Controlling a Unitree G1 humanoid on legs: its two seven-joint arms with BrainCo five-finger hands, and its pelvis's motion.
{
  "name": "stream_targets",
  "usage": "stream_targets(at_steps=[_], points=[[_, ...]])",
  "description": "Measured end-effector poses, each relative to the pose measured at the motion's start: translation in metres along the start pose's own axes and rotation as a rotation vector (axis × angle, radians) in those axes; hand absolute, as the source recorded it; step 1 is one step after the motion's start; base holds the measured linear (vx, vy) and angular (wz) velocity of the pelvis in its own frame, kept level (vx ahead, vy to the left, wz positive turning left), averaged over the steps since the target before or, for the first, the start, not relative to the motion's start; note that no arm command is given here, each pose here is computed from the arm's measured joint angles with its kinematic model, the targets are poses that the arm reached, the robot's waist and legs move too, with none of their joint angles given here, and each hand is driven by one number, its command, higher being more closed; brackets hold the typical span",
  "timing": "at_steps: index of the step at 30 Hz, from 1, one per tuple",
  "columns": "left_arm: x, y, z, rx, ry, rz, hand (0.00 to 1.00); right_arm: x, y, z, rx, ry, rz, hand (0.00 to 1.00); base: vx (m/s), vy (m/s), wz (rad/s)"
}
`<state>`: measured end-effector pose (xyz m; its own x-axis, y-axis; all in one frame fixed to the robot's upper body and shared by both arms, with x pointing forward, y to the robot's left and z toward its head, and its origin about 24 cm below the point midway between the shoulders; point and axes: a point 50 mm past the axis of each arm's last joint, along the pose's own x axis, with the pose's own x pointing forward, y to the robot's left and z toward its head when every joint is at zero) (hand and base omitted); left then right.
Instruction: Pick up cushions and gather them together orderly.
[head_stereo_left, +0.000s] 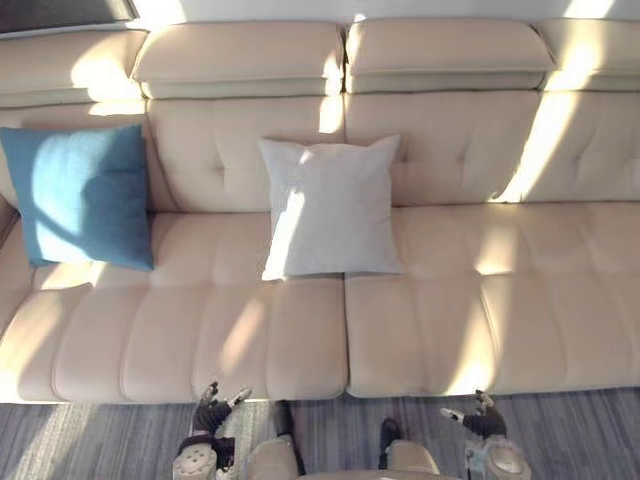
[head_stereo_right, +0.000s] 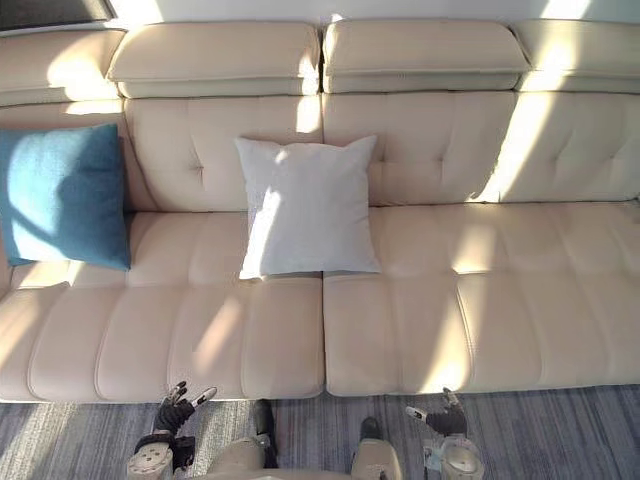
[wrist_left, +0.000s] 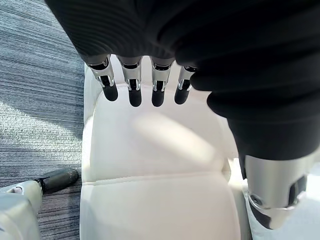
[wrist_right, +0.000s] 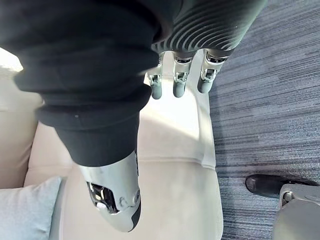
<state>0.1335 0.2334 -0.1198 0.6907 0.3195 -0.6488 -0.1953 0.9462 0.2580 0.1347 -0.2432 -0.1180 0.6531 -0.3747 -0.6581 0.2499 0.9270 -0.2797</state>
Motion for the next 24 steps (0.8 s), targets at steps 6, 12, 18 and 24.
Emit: stream_targets(at_steps=[6,12,18,24], points=[[0.003,-0.010,0.032,-0.060,-0.126,-0.008,0.00,-0.004,0.019,-0.001,0.008,0.004,0.051,0.00,-0.15,-0.050,-0.08],[-0.004,-0.030,0.030,-0.155,-0.116,-0.024,0.00,0.004,0.014,0.023,0.008,-0.075,0.033,0.00,-0.26,-0.195,-0.11],[-0.008,-0.044,0.027,-0.165,-0.101,-0.070,0.00,0.007,0.001,0.025,0.050,-0.068,-0.023,0.00,-0.25,-0.081,0.19],[-0.007,-0.044,0.031,-0.152,-0.114,-0.074,0.00,0.009,0.006,0.034,0.067,-0.099,-0.012,0.00,-0.16,0.097,-0.27]])
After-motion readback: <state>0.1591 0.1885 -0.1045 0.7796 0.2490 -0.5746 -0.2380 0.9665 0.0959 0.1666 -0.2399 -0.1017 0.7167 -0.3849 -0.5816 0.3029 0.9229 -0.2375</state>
